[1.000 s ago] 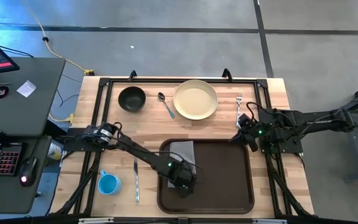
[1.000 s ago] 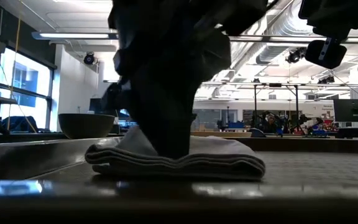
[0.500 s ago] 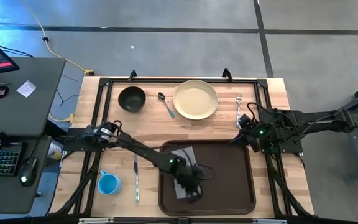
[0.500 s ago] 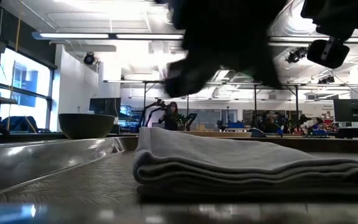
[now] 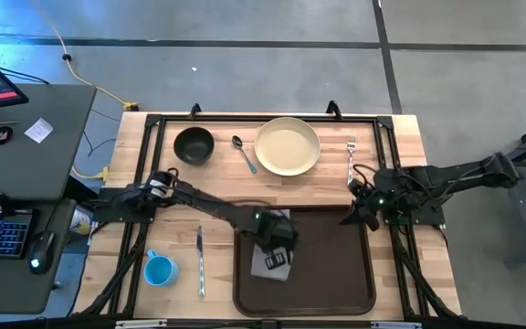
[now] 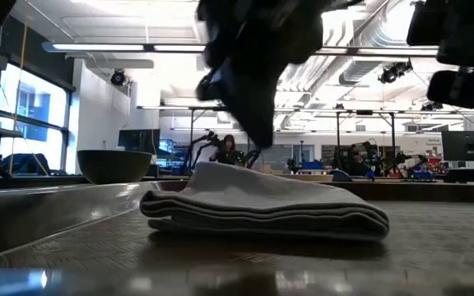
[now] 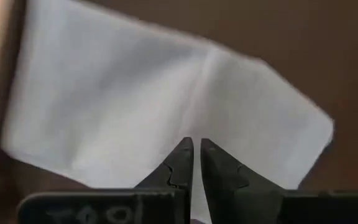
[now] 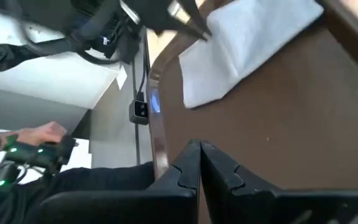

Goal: Set up tray
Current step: Put the gray table napkin on the brown tray

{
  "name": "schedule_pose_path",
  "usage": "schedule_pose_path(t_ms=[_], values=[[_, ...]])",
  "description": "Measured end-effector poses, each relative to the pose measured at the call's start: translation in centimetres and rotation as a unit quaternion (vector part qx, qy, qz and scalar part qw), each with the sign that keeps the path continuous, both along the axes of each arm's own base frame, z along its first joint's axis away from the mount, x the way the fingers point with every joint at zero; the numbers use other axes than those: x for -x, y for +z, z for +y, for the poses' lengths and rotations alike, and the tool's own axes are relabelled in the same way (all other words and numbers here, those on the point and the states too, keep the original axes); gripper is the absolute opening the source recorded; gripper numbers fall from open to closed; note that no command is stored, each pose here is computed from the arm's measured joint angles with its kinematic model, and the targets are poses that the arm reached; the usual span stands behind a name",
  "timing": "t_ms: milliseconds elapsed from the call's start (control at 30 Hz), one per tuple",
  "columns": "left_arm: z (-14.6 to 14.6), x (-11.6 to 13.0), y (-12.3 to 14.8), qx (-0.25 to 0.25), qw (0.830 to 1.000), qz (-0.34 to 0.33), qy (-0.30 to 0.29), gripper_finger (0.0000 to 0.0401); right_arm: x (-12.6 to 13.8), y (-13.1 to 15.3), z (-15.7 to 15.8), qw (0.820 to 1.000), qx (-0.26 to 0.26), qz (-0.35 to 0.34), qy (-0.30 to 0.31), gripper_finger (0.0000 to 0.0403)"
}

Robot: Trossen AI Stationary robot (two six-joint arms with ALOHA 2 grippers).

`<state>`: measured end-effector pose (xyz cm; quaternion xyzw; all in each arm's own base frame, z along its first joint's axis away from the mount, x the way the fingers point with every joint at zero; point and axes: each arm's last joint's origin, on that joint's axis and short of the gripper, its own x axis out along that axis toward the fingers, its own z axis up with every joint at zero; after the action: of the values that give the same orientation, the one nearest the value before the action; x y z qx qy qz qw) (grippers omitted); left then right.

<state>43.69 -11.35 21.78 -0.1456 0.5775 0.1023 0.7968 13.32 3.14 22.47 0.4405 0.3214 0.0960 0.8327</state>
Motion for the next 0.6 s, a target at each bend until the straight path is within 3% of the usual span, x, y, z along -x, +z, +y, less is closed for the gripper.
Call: schedule_pose_path(t_ms=[100,200,367,500,600], values=[[1.6,-0.2,3.3,-0.014,1.000,0.006,-0.011,0.0067,0.0,0.1,0.7,1.000,-0.007,0.001,-0.026,0.0034],[2.7,0.7,6.6,-0.036,0.999,0.028,-0.020,0.0067,-0.5,0.3,1.2,0.995,-0.002,-0.016,-0.099,0.0086],[3.6,3.4,11.0,-0.132,0.990,0.051,-0.018,0.0067,-3.0,-0.7,1.9,0.973,0.016,-0.023,-0.228,0.0166],[3.7,5.8,14.7,-0.160,0.987,-0.013,0.008,0.0067,-6.3,-2.9,2.5,0.973,0.009,0.000,-0.232,0.0184],[3.2,7.6,16.6,-0.160,0.986,-0.045,0.006,0.0067,-8.4,-4.8,2.0,0.966,-0.027,0.019,-0.256,0.0178]])
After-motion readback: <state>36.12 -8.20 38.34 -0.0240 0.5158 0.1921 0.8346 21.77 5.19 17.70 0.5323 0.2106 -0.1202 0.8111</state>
